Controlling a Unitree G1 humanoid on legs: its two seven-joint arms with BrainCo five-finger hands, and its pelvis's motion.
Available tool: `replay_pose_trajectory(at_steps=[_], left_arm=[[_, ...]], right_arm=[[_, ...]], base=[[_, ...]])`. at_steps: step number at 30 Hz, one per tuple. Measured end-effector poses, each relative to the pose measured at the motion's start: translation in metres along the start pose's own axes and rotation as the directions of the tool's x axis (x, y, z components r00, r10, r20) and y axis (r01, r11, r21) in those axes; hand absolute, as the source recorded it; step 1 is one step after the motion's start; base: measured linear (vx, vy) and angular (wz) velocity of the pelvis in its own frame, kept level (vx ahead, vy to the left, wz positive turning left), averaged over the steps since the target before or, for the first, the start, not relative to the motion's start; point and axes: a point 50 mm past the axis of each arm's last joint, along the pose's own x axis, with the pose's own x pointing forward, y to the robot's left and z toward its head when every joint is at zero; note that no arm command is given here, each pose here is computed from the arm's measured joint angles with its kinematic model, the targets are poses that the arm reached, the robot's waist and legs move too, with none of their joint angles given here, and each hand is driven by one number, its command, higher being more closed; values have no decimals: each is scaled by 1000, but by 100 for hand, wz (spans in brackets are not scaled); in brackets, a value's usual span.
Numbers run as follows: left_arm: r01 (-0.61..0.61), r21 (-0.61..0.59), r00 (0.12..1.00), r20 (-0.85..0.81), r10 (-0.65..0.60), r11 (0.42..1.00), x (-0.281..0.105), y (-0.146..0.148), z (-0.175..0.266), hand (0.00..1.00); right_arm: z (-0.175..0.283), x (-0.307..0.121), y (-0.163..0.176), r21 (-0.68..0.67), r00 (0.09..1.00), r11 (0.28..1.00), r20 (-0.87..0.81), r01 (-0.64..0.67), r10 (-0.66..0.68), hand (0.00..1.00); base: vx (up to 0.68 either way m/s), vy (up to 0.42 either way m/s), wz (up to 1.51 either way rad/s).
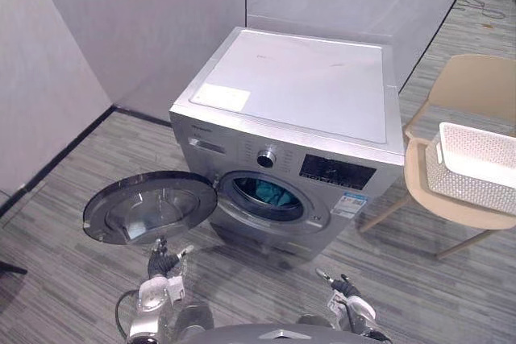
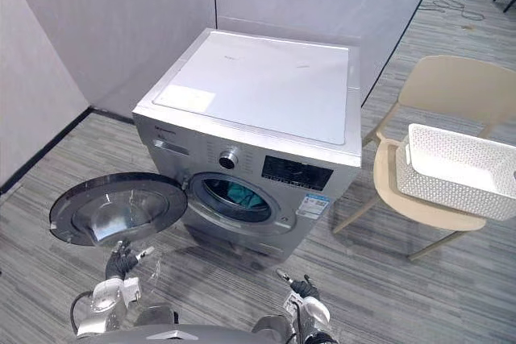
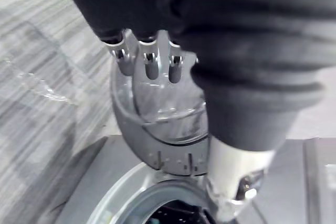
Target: Pick up the laundry basket with both hands and put the clothes into the washing machine.
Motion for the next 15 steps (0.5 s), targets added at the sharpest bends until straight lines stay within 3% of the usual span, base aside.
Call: replay_pose_trajectory(at_steps=[4, 8, 12, 15], left_arm=[[77, -66, 981, 185, -63, 995, -2, -20, 42, 0], [175, -39, 935, 319, -154, 984, -14, -36, 70, 0], [250, 38, 849, 472, -238, 967, -25, -43, 107, 0], [247, 81, 787, 565, -249, 966, -29, -45, 132, 0]], right_arm=[[-13, -3, -5, -89, 999, 996, -49, -2, -2, 0], [-25, -5, -14, -137, 993, 990, -105, 39, -53, 0], [-38, -11, -20, -83, 989, 994, -125, 66, -76, 0], [-22, -7, -14, -31, 996, 998, -61, 60, -62, 0]], base=[[-72, 339, 22], [-78, 252, 28], [-115, 258, 10], [-129, 336, -82]])
